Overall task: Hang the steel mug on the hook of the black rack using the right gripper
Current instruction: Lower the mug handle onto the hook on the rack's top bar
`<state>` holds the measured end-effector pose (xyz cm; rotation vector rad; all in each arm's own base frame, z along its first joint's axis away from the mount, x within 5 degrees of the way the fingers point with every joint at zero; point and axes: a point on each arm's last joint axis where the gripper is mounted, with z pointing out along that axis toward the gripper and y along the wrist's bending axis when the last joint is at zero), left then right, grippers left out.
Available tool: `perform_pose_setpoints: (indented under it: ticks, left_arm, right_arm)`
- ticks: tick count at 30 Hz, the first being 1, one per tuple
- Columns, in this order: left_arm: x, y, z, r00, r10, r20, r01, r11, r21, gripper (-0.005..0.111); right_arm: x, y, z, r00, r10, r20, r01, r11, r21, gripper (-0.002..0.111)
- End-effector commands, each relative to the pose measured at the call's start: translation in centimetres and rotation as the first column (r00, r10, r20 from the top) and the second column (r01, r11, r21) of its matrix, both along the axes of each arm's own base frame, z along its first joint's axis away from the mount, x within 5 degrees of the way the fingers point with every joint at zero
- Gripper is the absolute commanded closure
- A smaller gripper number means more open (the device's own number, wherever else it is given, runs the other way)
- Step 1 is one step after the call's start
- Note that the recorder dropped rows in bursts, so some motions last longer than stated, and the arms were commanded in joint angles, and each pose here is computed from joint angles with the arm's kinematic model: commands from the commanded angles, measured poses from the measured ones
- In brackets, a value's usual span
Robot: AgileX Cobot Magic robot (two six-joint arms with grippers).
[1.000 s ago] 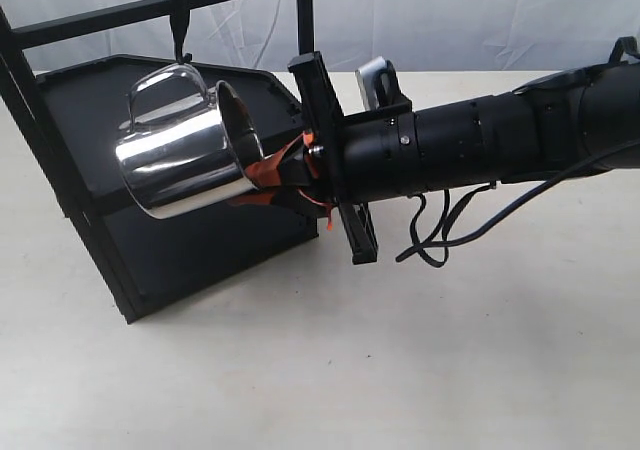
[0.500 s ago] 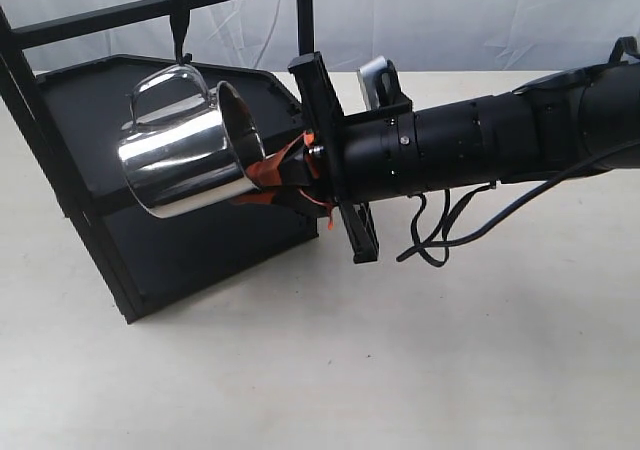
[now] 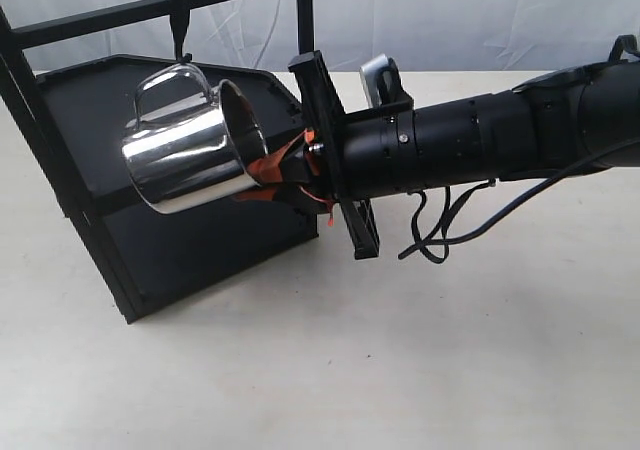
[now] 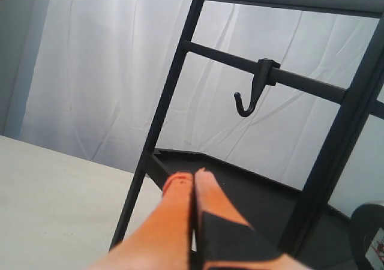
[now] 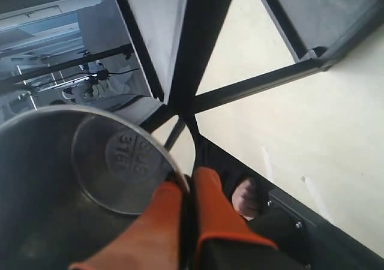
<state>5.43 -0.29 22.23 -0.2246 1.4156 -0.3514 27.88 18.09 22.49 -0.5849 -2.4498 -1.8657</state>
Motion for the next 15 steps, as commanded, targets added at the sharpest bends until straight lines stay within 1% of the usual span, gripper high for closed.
perform_pose_setpoints:
  ticks: [1,15]
  left_arm:
    - [0.02,0.0,0.13,1.0,0.0,0.008,0.0,1.0,0.0,0.107]
    - [0.02,0.0,0.13,1.0,0.0,0.008,0.0,1.0,0.0,0.107]
  right_arm:
    - [0.75,0.17,1.48,0.999,0.0,0.05,-0.002,0.999,0.041,0.109]
    - [1.13,0.1,1.48,0.998,-0.032,0.049,0.031,0.999,0.022,0.109]
